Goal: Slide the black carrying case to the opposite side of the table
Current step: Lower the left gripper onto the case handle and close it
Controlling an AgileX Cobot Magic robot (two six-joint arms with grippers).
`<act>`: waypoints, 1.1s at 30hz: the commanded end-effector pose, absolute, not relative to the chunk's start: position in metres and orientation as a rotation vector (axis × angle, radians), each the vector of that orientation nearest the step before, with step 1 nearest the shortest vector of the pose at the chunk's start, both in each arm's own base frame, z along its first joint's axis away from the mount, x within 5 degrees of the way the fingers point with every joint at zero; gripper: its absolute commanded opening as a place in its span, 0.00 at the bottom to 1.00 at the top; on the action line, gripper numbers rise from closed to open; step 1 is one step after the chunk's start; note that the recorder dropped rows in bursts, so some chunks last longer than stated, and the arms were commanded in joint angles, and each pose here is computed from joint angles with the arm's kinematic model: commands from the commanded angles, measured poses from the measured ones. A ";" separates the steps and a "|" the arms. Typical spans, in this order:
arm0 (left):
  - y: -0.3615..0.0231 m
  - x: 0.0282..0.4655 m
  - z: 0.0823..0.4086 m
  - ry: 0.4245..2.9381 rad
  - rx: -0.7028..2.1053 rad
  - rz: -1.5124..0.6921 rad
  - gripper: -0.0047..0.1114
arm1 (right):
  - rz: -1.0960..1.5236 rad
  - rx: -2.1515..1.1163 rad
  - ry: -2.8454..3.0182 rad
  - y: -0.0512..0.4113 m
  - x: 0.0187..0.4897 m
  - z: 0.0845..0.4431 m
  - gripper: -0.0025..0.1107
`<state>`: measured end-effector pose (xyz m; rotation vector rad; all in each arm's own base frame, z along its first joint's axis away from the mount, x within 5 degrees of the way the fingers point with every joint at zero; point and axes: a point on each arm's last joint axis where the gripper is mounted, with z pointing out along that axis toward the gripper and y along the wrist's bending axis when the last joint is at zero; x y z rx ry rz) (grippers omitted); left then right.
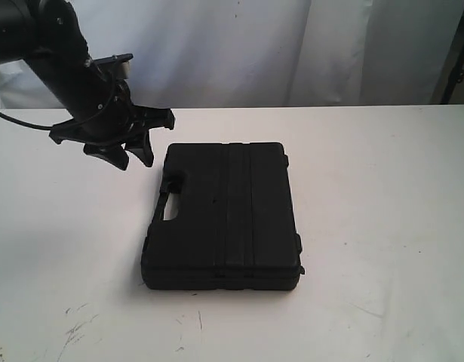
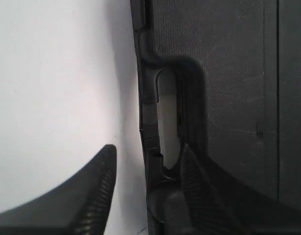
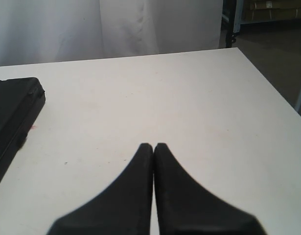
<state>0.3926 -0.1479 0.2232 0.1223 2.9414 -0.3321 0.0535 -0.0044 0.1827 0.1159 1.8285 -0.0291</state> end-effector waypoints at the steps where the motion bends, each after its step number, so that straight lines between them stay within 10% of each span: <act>1: -0.154 0.401 0.219 2.969 0.118 -0.344 0.40 | -0.010 0.136 1.825 -0.004 0.053 0.182 0.02; 33: -0.183 0.416 0.153 3.061 0.081 -0.174 0.41 | -0.010 0.136 1.825 -0.004 0.053 0.182 0.02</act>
